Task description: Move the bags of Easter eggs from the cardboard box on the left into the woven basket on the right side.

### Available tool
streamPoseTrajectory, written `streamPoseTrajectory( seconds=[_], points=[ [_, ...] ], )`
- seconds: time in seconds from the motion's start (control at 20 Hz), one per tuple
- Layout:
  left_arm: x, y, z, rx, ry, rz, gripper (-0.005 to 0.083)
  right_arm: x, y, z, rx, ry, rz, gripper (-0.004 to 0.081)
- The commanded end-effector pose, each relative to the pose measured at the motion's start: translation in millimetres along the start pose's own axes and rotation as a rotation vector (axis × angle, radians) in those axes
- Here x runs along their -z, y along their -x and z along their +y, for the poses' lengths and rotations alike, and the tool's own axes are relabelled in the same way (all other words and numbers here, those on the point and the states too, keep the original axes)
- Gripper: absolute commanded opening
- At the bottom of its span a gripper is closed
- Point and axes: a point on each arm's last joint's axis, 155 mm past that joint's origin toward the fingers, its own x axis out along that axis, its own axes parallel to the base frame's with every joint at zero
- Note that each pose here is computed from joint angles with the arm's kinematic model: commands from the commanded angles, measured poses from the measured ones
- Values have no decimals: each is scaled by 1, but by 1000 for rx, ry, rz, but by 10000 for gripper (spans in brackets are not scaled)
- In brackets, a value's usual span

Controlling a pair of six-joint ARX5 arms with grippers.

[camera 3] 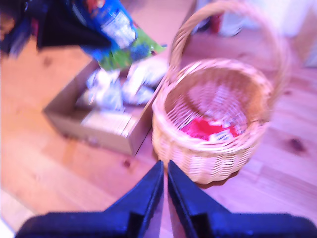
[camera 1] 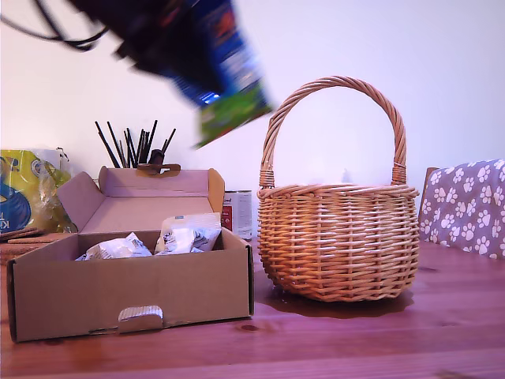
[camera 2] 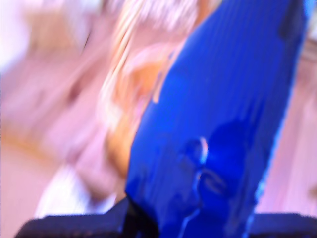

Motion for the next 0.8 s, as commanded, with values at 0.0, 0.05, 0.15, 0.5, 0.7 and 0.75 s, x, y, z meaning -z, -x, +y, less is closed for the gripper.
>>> streamPoseTrajectory(
  seconds=[0.0,0.05,0.15,0.5,0.7,0.75],
  points=[
    [-9,-14,-10,22,-14,-49,-19,2,4,-1,6,-29,-5,-12],
    [-17,-20,-13,21,-32,-84,-19,3,6,-1,9,-41,-6,-12],
    [-28,-35,-22,38,-41,-138,-19,5,7,-1,9,-45,0,-12],
    [-27,-99,-6,-75,-80,-249,-19,7,7,-1,9,-67,6,-12],
    [5,-125,7,-123,-62,-180,-19,7,7,-1,9,-66,8,-12],
    [10,-127,6,-122,-58,-163,-15,7,7,-1,10,-67,8,-12]
  ],
)
